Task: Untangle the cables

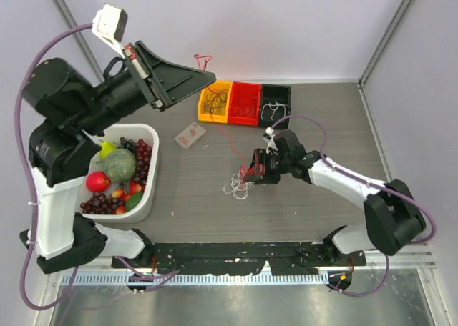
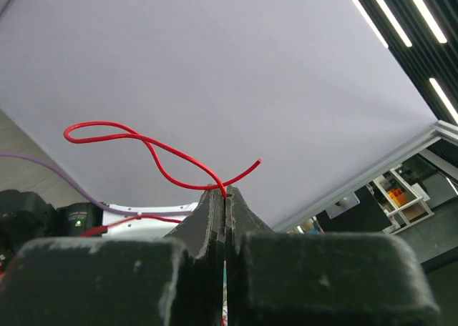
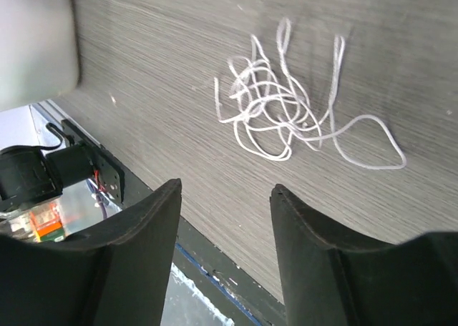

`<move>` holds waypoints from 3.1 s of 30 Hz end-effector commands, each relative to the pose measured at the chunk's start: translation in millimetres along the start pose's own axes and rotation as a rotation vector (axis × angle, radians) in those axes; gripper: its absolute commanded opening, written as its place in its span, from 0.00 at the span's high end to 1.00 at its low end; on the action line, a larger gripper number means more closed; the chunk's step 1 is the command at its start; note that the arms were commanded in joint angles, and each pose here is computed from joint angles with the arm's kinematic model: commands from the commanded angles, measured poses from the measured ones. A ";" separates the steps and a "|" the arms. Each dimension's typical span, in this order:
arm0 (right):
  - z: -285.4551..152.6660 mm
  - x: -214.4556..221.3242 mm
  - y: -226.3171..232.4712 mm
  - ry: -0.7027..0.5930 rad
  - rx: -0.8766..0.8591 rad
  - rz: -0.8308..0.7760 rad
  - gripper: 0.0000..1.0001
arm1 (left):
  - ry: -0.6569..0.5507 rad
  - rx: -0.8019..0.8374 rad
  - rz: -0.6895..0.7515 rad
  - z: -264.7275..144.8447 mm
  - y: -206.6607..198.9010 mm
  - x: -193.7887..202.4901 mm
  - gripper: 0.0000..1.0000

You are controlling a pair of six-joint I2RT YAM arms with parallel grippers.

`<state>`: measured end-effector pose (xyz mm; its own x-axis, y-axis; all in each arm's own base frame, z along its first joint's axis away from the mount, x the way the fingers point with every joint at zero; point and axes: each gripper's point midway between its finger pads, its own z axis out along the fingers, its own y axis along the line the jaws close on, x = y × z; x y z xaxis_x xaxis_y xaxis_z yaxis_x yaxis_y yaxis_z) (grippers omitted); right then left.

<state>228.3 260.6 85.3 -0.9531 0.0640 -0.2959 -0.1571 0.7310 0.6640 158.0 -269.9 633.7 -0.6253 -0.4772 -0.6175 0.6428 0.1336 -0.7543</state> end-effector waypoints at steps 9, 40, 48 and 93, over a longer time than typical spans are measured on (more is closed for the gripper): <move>-126.8 -91.0 52.4 -0.324 0.138 -0.298 0.32 | -0.042 -0.155 -0.064 29.7 55.1 -2.1 1.00; -206.6 -63.1 237.5 -0.258 -0.685 -0.736 0.30 | -0.042 -0.084 -0.136 35.5 51.5 -12.8 1.00; -203.8 -28.5 243.2 -0.152 -0.846 -0.677 0.31 | -0.059 -0.070 -0.142 39.0 50.6 -18.9 1.00; -186.2 -25.7 274.9 -0.180 -0.849 -0.649 0.45 | -0.121 -0.118 -0.190 46.4 75.4 -47.0 1.00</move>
<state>154.0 331.5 386.5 -0.6346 -0.0593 -0.7705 -0.7686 -0.0556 0.6373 272.0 -285.6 586.9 -0.6885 -0.5913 -0.4198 0.3891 0.1873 -0.9020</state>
